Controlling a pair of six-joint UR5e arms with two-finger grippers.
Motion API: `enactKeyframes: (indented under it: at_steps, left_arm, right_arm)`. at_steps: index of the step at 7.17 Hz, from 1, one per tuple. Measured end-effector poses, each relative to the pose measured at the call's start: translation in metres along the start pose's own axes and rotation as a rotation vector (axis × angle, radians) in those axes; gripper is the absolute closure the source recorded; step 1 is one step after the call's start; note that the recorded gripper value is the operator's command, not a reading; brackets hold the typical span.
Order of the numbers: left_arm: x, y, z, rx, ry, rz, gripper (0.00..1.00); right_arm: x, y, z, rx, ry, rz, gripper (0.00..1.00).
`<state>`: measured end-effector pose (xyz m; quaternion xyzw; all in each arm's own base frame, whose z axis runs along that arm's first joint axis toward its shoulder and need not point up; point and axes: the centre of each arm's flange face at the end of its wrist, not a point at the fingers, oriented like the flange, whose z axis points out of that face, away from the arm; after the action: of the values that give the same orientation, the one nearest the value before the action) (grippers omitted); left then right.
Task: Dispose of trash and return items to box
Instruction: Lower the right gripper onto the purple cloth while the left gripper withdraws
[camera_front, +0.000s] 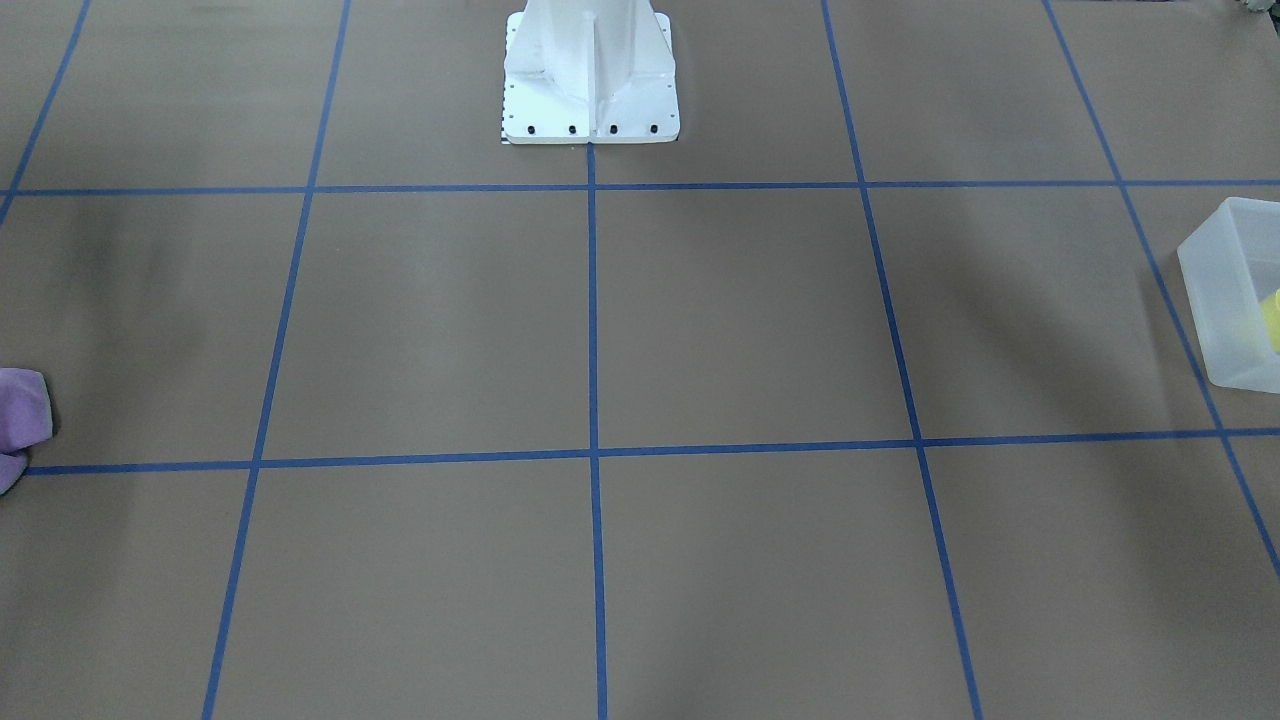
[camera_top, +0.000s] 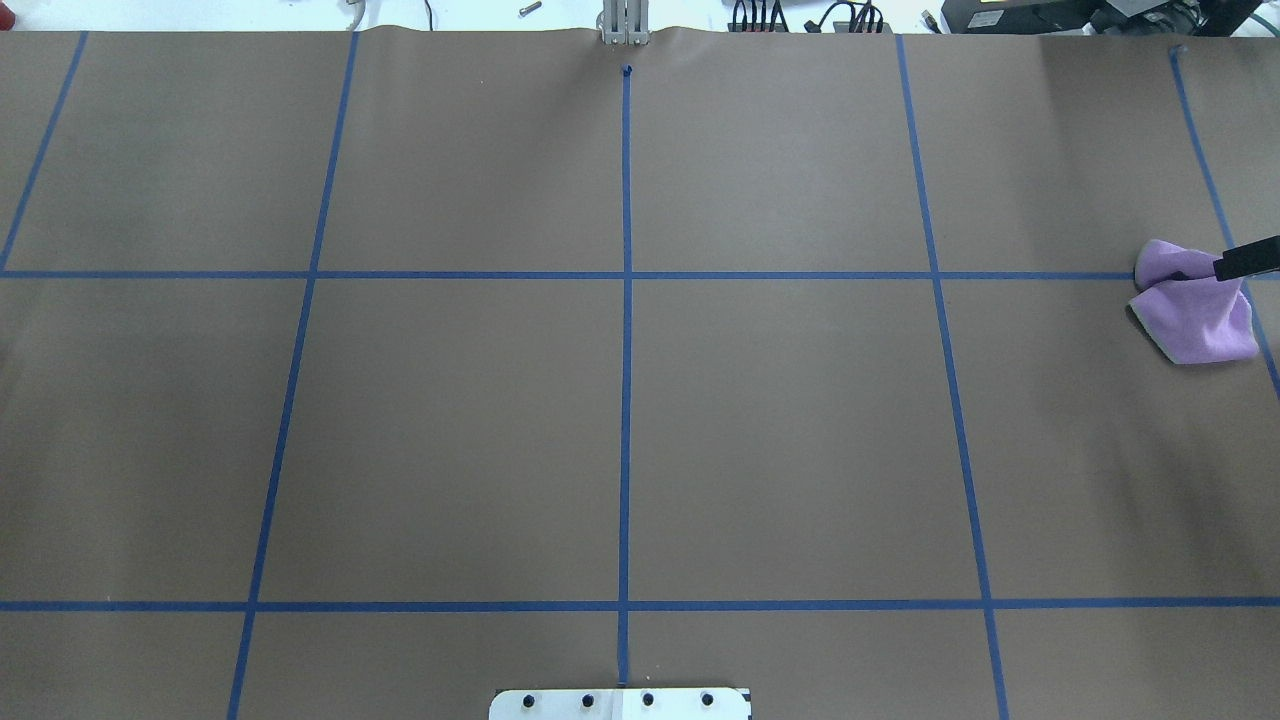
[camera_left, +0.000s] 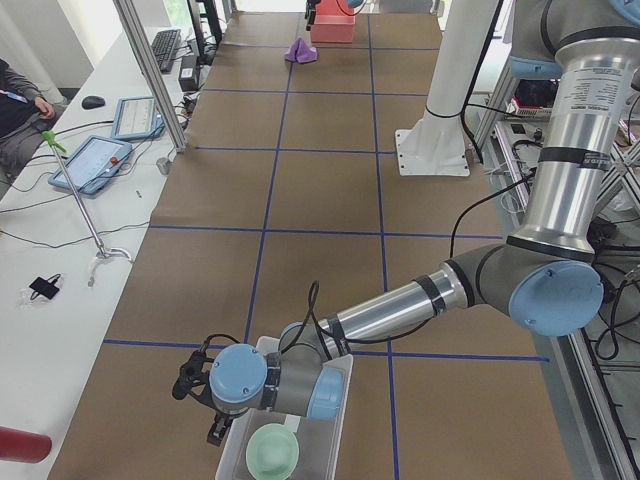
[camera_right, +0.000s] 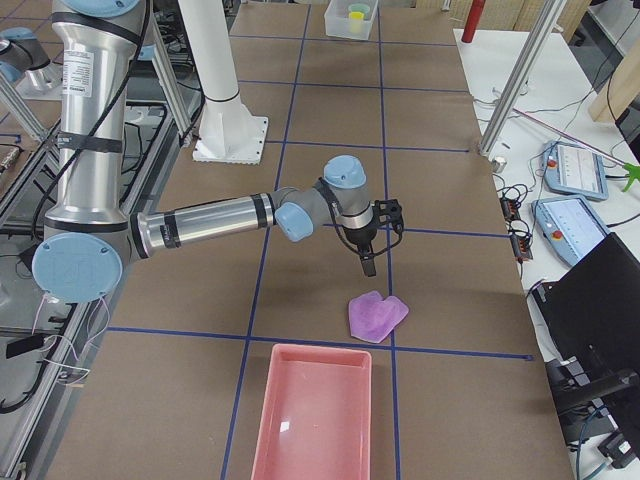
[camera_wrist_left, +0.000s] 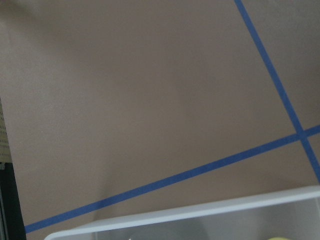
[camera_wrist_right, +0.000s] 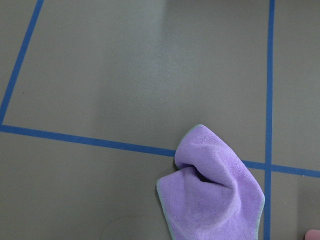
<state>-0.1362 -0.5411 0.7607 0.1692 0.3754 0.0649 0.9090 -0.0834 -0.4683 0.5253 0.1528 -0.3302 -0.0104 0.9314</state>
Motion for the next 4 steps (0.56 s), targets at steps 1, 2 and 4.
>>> enactKeyframes:
  at_steps: [1, 2, 4]
  left_arm:
    - [0.026, -0.025, -0.016, -0.026, 0.009, -0.040, 0.02]
    - [0.055, -0.038, -0.032, -0.076, 0.017, -0.079, 0.02]
    - [0.083, -0.005, -0.027, -0.181, 0.043, -0.146, 0.02]
  right_arm:
    - [0.000, 0.000, 0.000, 0.000, 0.000, 0.000, 0.00]
    - [0.000, 0.000, 0.000, 0.001, -0.001, 0.000, 0.00]
    - [-0.003, -0.001, -0.003, 0.004, -0.006, -0.001, 0.00]
